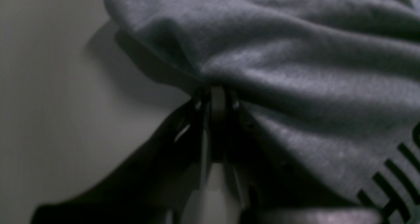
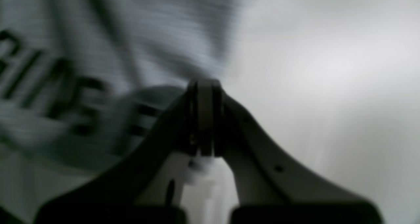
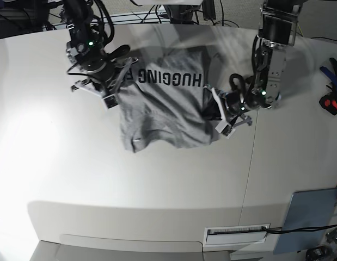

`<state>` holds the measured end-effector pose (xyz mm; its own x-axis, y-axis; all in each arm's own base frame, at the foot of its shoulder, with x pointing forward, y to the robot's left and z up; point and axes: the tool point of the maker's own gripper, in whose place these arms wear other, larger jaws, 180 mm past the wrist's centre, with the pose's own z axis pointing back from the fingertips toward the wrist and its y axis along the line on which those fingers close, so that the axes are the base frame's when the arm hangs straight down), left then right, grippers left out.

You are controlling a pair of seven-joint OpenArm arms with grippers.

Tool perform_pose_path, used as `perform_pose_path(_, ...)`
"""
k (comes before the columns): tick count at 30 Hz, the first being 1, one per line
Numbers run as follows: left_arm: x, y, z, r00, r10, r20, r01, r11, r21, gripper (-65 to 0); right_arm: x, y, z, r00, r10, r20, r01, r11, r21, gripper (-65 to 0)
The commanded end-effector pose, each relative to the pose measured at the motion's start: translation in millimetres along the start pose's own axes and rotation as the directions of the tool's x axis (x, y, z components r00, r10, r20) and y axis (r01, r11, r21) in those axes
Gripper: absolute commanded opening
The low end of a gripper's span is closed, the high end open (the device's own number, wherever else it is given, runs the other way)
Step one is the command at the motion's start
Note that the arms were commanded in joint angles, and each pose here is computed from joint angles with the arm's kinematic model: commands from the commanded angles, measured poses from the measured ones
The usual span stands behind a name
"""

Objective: Fold the T-shirt properly

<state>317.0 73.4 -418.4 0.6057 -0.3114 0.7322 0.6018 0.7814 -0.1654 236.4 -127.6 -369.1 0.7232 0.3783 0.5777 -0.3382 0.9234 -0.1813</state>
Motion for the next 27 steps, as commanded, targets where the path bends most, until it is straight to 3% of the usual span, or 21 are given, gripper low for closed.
perform_pose_path(1,5.7,7.0,9.3,0.999,-0.034,0.005,0.034,0.999,0.024,-61.3,9.0,-15.3,5.1,0.999,-0.001,0.036,0.003,0.999,-0.041,-65.0)
perform_pose_path(7,6.9,0.5,40.7,0.995,-0.092,0.023,0.090,0.993,0.080,-61.3,-7.5,-67.3,14.2,0.996,-0.083,0.006,0.083,0.982,-0.167,-65.0)
perform_pose_path(12,1.7,-17.0,56.1,0.993,-0.117,0.030,0.115,0.991,0.066,-61.3,-30.5,-92.4,29.2,0.984,-0.176,-0.016,0.169,0.962,-0.214,-65.0)
perform_pose_path(21,-26.5,-24.9,96.4,0.999,0.037,0.038,-0.040,0.997,0.071,-61.4,-72.9,-107.6,94.4,0.977,-0.196,-0.079,0.163,0.936,-0.312,-65.0)
perform_pose_path(27,-78.7,-24.7,130.2,0.992,0.110,-0.055,-0.102,0.987,0.126,-61.4,-112.7,-96.3,122.2,0.961,-0.190,-0.203,0.119,0.941,-0.316,-65.0)
